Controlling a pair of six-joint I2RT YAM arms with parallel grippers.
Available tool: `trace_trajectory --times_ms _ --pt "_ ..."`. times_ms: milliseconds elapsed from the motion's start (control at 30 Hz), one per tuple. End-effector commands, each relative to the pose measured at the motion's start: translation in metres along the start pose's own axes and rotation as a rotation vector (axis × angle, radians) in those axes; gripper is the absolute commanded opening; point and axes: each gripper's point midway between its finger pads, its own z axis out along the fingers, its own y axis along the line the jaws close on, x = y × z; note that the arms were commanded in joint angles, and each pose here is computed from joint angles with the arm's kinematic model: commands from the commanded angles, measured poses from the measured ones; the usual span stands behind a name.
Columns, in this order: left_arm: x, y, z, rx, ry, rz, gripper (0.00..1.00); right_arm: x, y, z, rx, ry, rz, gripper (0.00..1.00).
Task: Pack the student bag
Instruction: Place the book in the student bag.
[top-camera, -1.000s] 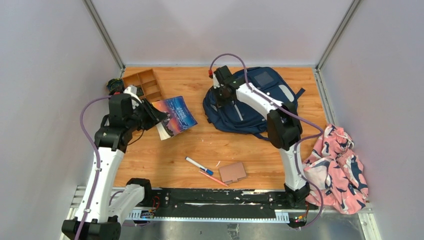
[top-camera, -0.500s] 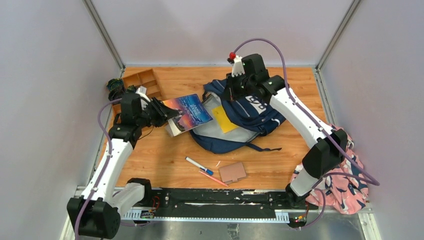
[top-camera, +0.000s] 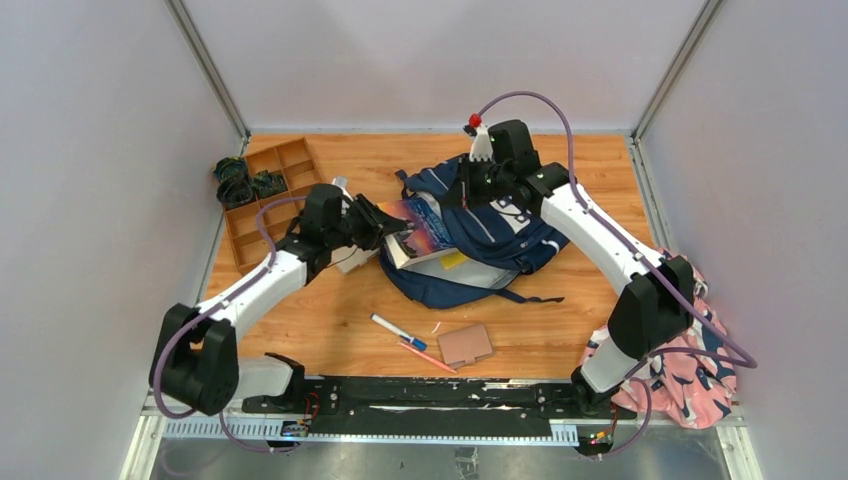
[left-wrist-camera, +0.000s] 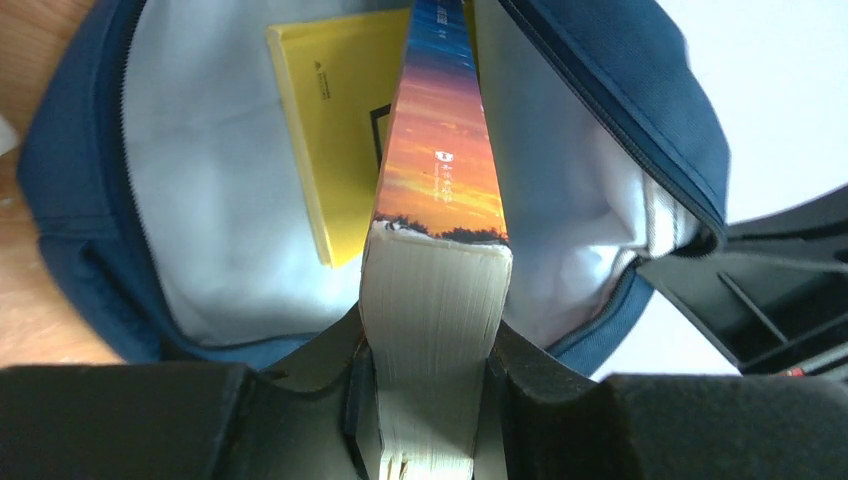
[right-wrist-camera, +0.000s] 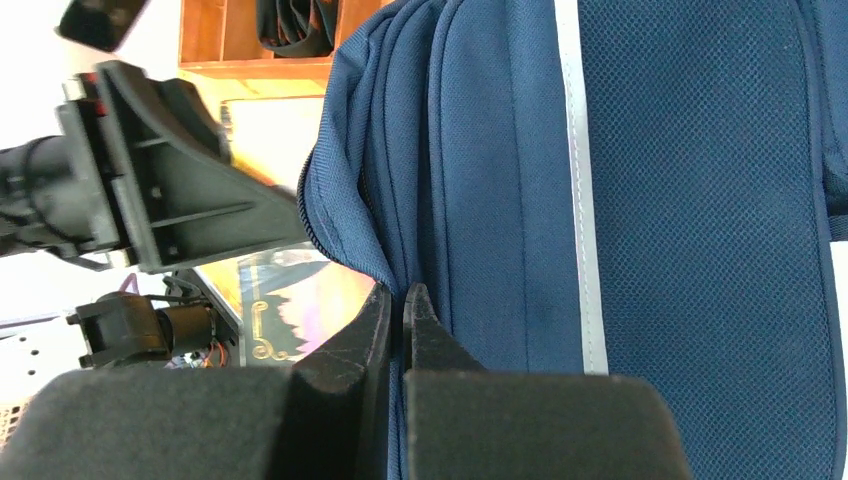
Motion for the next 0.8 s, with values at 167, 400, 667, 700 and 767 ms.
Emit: trace_trajectory --times_ms 167,400,667,700,767 --pt "-0.017 -0.082 0.040 0.317 -0.064 -0.078 0.00 -0.036 0.012 -0.025 -0.064 -0.136 0.009 0.00" --pt "0.011 -0.071 0.099 0.234 -0.007 -0.069 0.00 -0.038 0.015 -0.026 -0.086 -0.143 0.024 0.00" --pt "0.034 -0.060 0.155 0.197 0.124 -0.104 0.15 -0.036 0.012 -0.027 -0.096 -0.142 0.043 0.00" --pt "0.035 -0.058 0.158 0.192 0.129 -0.109 0.28 -0.035 0.009 -0.028 -0.091 -0.142 0.048 0.00" --pt "0.036 -0.051 0.158 0.171 0.120 -0.120 0.55 -0.032 0.002 -0.029 -0.072 -0.142 0.052 0.00"
